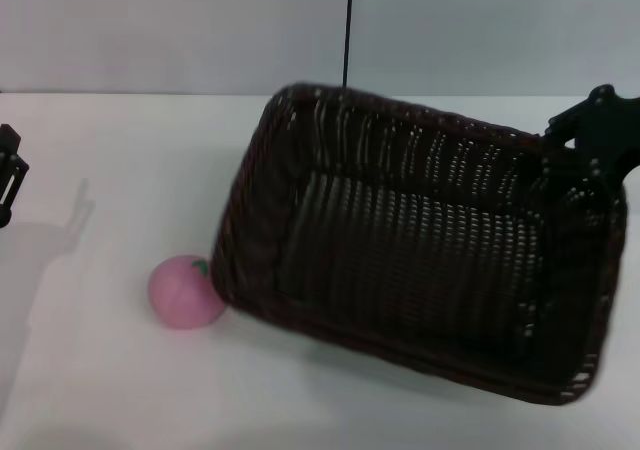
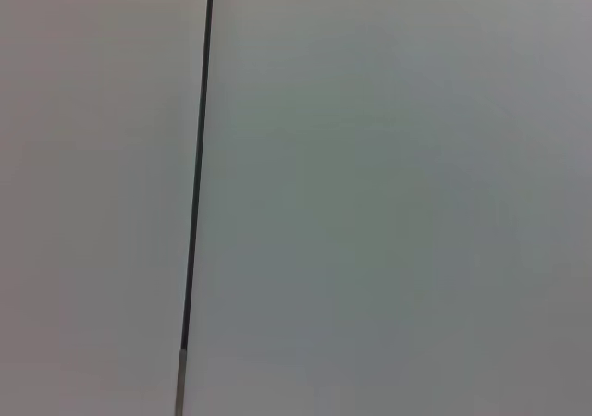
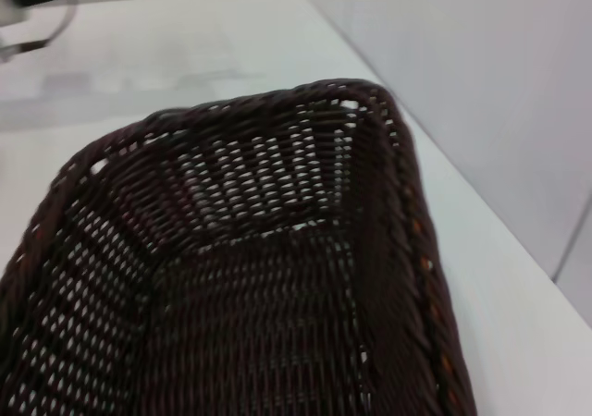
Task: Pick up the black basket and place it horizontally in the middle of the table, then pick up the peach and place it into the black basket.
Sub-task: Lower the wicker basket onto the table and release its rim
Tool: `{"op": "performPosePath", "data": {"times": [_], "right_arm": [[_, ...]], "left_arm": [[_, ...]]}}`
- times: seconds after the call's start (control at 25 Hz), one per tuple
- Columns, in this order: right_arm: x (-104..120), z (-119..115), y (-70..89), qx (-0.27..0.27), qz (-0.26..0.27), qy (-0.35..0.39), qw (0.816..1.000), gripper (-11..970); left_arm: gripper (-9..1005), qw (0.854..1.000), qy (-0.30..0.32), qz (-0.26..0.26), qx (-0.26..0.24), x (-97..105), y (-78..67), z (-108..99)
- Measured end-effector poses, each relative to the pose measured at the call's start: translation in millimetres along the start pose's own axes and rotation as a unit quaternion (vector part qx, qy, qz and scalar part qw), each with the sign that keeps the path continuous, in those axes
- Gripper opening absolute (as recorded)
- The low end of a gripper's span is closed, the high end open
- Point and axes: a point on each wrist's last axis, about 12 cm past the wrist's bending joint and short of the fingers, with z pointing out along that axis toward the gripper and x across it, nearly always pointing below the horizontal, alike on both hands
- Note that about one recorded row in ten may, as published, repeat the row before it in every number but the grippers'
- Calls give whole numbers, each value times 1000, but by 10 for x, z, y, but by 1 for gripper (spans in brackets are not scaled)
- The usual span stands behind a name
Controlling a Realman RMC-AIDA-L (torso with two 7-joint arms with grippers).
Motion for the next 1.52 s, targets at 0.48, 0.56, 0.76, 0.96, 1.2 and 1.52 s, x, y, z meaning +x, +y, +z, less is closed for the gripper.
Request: {"op": "performPosePath", "data": {"times": [0.48,0.56,0.76,0.96,1.2,1.52], "right_arm": [[-161,-81,-19,3,-153,-32,988,201],[-165,-60,-11,3,-157,-34,987,204],[-144,72,41,14,-175,-36,984,210],[-142,100,61,27,-190,-32,981,217],[-124,197,101,12,-194,-3,981,225],[-110,328,104,8,-189,30,982,235]], "left_arm": [[761,1000,-6,-12,11,-3,-90,76],[760,1000,-8,-13,11,-7,-89,59],[758,1000,-6,-16,7,-1,-89,0],[756,1000,-5,-15,3,0,-75,-55],[753,1000,-4,-15,2,0,-70,-66],[750,1000,-5,-16,2,0,-73,-64]]}}
